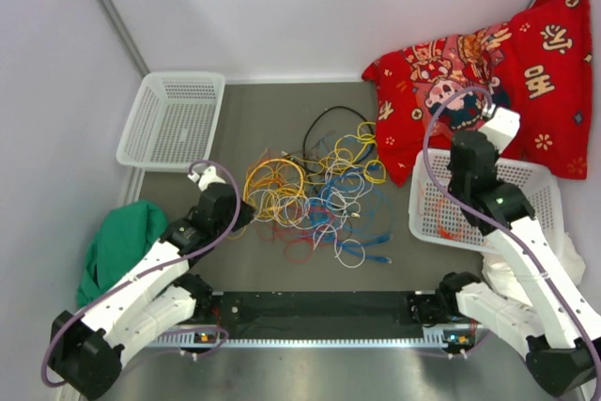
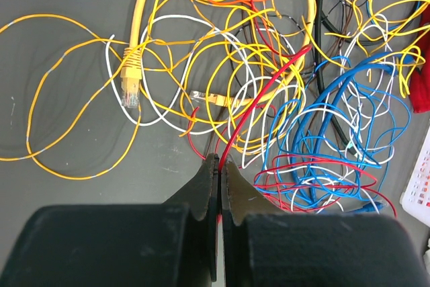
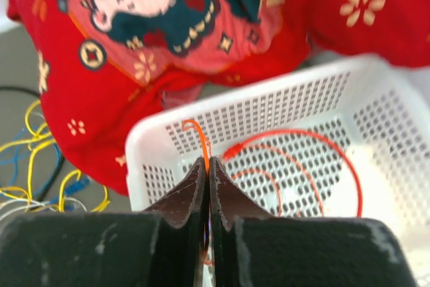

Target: Untangle the cables

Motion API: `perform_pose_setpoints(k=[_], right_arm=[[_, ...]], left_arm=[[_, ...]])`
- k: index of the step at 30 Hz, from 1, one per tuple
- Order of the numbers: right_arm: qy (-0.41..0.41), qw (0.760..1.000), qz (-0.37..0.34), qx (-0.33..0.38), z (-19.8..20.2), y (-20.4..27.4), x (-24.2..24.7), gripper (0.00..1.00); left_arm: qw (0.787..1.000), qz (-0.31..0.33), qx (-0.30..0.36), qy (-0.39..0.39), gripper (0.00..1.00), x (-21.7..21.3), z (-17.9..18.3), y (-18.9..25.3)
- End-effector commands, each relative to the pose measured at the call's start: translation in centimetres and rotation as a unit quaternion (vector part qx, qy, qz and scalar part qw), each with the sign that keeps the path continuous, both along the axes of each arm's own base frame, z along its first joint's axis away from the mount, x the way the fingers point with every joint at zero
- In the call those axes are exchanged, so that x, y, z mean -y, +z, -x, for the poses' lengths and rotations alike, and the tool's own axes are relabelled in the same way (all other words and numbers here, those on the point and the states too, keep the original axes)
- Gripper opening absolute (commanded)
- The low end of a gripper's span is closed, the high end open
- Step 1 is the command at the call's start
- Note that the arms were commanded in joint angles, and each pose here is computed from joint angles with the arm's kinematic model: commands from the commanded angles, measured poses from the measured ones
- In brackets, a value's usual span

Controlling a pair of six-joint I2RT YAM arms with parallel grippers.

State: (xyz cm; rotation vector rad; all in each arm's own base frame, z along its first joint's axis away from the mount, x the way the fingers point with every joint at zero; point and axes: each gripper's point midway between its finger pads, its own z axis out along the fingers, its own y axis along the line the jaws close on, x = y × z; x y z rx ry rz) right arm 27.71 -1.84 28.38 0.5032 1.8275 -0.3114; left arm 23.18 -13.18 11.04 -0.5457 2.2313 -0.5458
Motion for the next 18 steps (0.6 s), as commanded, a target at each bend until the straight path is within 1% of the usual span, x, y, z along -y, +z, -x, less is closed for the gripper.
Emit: perform_pose_setpoints(k=[1, 2, 3, 4, 5, 7, 8, 10, 11, 12, 14, 15, 16, 17, 18], right_arm=[[-0.026, 0.998, -0.054, 0.014, 1.6, -1.8, 0.4, 0.0], [-0.026, 0.998, -0.059, 0.01, 2.0, -2.6, 0.5, 0.0], [-0.019, 0.998, -0.067, 0.0, 2.2, -3.3, 0.1, 0.03], [-0.017, 0.997, -0.073, -0.007, 2.3, -3.7, -0.1, 0.14], [-0.016, 0.997, -0.08, -0.011, 2.4, -3.9, -0.3, 0.32], [0.013, 0.995, -0.098, -0.015, 2.2, -3.7, -1.4, 0.47], [0.035, 0.994, -0.102, -0.007, 1.9, -3.0, -2.0, 0.63], [0.091, 0.987, -0.129, 0.009, 1.1, -1.7, -4.2, 0.78], [0.112, 0.984, -0.138, 0.022, 0.8, -0.4, -5.0, 0.91], [0.134, 0.981, -0.139, 0.019, 0.4, 0.0, -5.9, 0.93], [0.211, 0.964, -0.161, 0.029, -0.2, 1.9, -9.2, 0.95], [0.272, 0.947, -0.17, 0.012, -0.3, 1.8, -11.8, 0.96], [0.318, 0.931, -0.177, 0.016, -0.3, 2.5, -14.1, 0.96], [0.358, 0.916, -0.178, 0.017, -0.2, 3.1, -15.9, 0.95], [0.403, 0.896, -0.188, -0.001, 0.1, 2.6, -18.3, 0.95]], left_arm=[[1.0, 0.011, 0.018, -0.002, 0.0, 0.3, -0.5, 0.6], [1.0, 0.013, 0.018, -0.003, 0.0, 0.4, -0.5, 0.5], [1.0, 0.015, 0.017, -0.003, 0.0, 0.5, -0.5, 0.5], [1.0, 0.017, 0.017, -0.004, 0.0, 0.6, -0.6, 0.5], [1.0, 0.018, 0.015, -0.005, 0.0, 0.7, -0.6, 0.5], [1.0, 0.021, 0.012, -0.011, 0.0, 1.0, -0.6, 0.5], [1.0, 0.021, 0.012, -0.012, 0.0, 1.1, -0.7, 0.6], [1.0, 0.023, 0.014, -0.016, 0.0, 1.3, -0.8, 0.8], [0.999, 0.023, 0.017, -0.019, 0.0, 1.4, -1.0, 1.0], [0.999, 0.025, 0.023, -0.022, 0.0, 1.6, -1.1, 1.4], [0.999, 0.026, 0.036, -0.032, 0.0, 1.9, -1.5, 2.3], [0.998, 0.029, 0.044, -0.037, 0.0, 2.1, -1.6, 2.8], [0.996, 0.039, 0.057, -0.05, 0.0, 2.7, -1.8, 3.7], [0.995, 0.037, 0.068, -0.066, 0.0, 3.0, -2.0, 4.3], [0.993, 0.041, 0.076, -0.079, 0.0, 3.5, -2.0, 4.9]])
